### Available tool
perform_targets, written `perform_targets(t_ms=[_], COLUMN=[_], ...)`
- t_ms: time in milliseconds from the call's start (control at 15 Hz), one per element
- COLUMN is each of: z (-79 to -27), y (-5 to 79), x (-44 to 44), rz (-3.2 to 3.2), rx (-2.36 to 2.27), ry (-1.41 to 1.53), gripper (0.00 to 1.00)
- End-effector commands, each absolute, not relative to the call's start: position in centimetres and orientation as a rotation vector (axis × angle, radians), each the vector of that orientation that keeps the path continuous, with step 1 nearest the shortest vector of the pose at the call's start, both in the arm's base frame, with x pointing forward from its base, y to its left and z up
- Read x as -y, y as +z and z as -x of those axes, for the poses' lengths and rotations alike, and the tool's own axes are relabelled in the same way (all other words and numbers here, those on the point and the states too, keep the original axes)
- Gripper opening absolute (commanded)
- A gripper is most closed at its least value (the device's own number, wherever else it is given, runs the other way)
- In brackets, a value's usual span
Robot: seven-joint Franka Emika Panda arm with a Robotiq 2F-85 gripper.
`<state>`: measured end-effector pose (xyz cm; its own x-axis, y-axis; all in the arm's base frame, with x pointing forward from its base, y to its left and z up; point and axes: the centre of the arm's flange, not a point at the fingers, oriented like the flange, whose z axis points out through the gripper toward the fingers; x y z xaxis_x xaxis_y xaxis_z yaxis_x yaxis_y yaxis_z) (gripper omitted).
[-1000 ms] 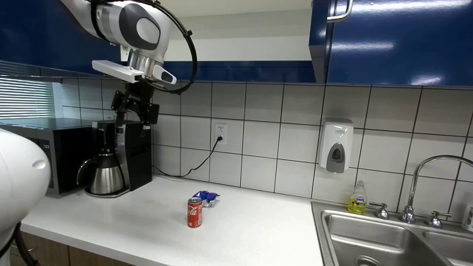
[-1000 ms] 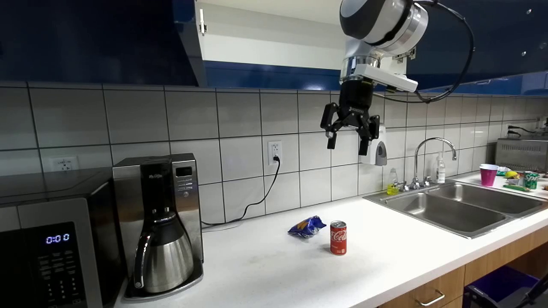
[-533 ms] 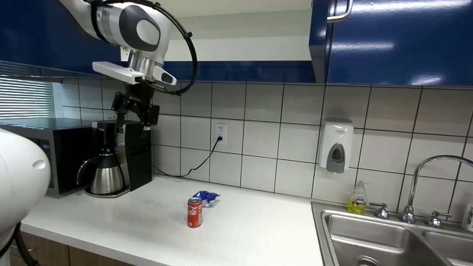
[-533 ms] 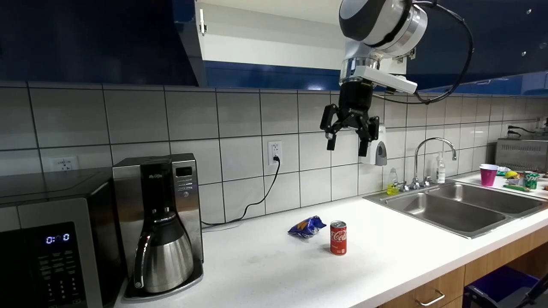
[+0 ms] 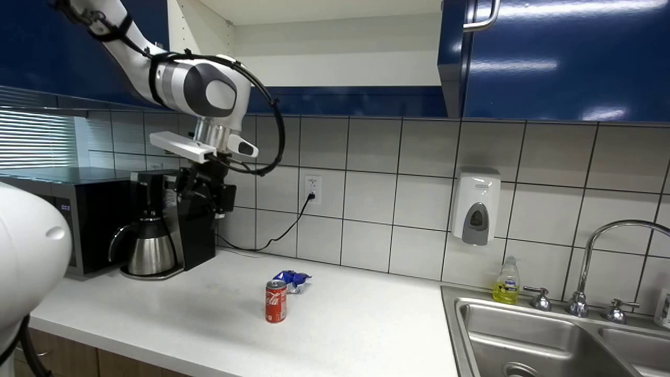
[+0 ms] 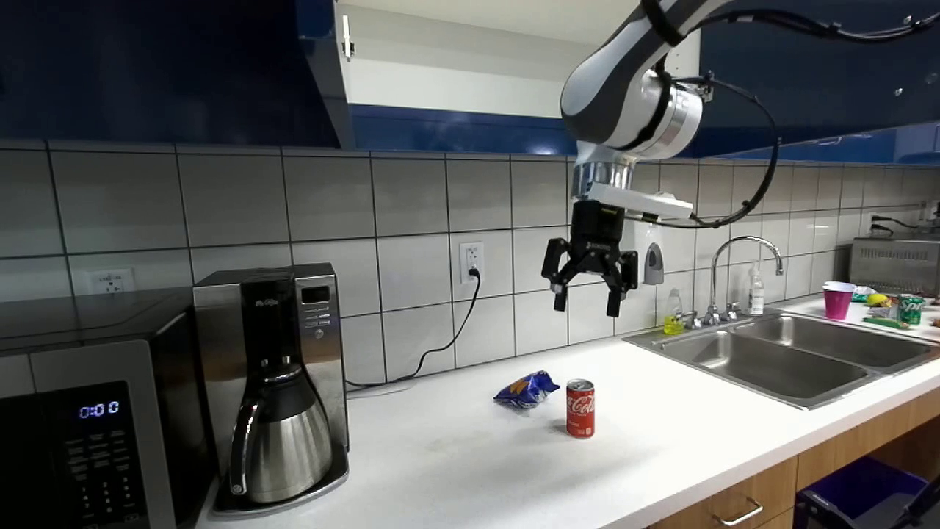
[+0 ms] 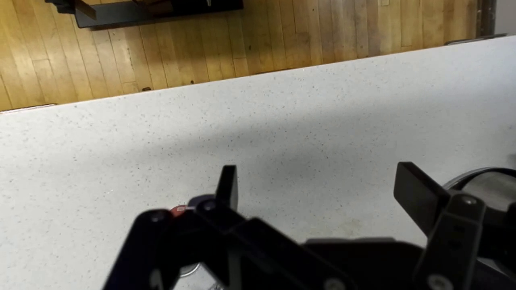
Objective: Put the can in the top cabinet
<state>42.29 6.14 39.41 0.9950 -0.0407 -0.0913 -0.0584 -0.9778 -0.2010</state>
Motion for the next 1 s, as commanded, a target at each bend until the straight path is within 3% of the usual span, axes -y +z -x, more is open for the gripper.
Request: perform_targets(t_ms=[0, 933], z=[-44.5, -49.3], y=[34.6, 21.5], x=[-5.2, 0.7], rz=[2.977, 3.103], rx=[-0.038, -0.088], ry=[0.139, 0.054], gripper=[1.00, 1.00])
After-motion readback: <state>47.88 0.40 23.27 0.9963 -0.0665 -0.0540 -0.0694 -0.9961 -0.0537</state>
